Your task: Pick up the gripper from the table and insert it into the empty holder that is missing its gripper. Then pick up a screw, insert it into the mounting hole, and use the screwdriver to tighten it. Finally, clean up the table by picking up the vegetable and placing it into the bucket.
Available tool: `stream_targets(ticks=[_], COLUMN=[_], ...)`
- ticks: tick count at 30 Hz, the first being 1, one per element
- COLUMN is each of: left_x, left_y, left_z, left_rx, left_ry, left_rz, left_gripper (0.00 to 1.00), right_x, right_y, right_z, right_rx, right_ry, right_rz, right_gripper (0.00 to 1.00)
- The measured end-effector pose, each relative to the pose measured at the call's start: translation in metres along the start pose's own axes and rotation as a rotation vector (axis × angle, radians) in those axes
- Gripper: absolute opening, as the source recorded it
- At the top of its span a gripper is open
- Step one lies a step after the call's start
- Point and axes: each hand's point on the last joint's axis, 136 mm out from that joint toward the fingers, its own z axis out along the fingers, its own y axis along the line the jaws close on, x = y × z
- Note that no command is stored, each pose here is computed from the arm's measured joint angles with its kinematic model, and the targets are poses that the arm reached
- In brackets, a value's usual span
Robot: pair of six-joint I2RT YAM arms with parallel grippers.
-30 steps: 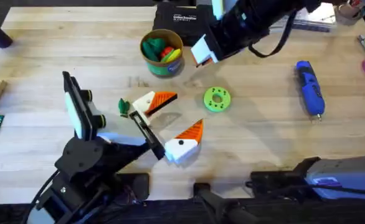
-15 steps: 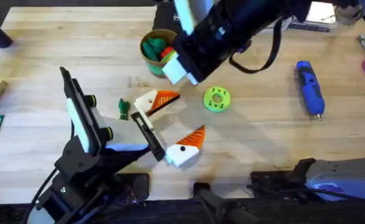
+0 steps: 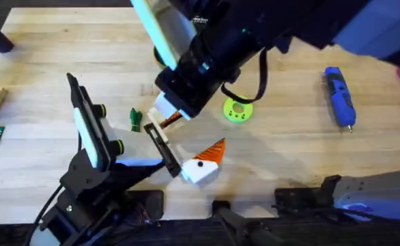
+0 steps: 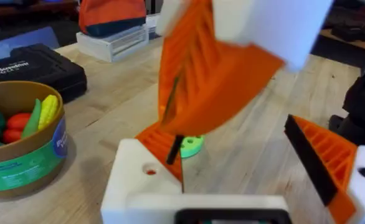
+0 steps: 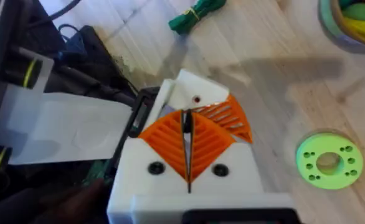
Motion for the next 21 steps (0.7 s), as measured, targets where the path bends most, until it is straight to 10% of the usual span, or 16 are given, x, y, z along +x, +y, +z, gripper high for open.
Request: stream_targets(ticks=[21], left_x=[0.000], left_y=[-0.002], left_z=[0.000], left_rx=[0.011], left_ry=[0.000], left_rz=[0.000], left_gripper=[0.990], right_x=[-0.004], right_y=[-0.004], right_z=[0.006], right_rx=[0.026], right_ry=[-0.005], right_rz=[-0.005], right_gripper=[0.007])
